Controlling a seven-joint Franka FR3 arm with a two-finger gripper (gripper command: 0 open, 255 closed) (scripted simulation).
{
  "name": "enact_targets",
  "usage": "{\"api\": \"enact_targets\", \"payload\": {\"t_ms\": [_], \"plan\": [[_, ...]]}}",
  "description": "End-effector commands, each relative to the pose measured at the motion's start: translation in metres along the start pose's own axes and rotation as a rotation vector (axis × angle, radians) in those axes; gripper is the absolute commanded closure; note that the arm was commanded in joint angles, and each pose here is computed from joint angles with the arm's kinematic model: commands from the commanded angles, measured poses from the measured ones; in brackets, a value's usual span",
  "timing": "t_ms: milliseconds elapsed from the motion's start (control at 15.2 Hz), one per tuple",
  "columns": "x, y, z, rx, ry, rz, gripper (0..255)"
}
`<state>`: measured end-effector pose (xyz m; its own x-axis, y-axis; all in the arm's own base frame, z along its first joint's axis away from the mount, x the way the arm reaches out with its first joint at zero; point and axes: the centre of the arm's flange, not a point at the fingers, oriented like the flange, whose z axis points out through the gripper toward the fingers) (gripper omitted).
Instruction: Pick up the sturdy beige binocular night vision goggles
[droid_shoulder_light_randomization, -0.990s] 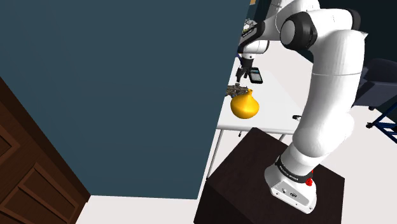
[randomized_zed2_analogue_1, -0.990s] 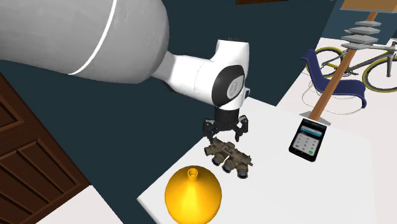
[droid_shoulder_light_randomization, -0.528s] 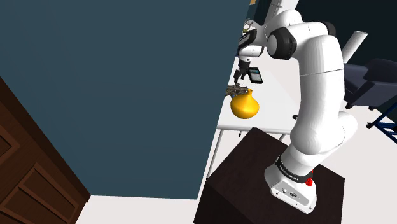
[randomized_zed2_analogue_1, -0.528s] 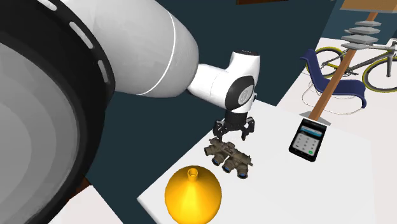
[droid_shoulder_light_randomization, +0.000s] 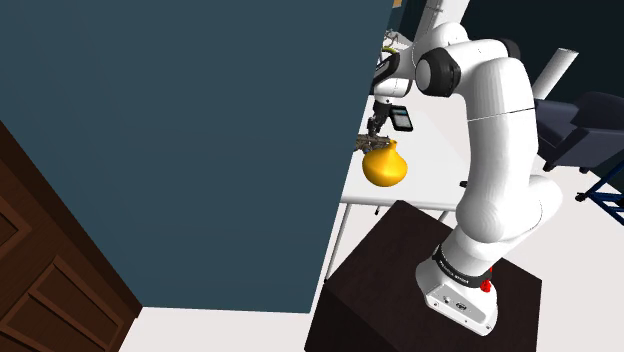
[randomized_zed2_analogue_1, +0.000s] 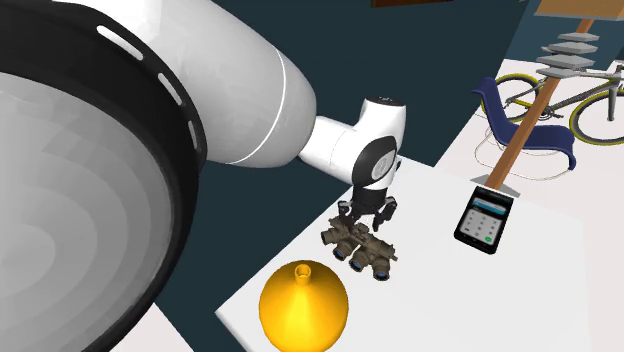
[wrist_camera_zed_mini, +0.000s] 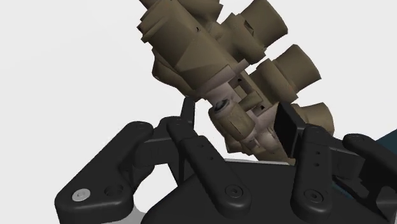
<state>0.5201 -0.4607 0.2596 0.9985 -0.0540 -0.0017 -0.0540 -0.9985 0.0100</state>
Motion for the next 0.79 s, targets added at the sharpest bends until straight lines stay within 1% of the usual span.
{"api": "enact_targets", "payload": {"t_ms": [0,528,726], "plan": [[0.0,0.0,0.0,0.0,0.0,0.0,255],[0.0,0.0,0.0,0.0,0.0,0.0,255],[0.0,0.0,-0.015,0.0,0.0,0.0,255]]}}
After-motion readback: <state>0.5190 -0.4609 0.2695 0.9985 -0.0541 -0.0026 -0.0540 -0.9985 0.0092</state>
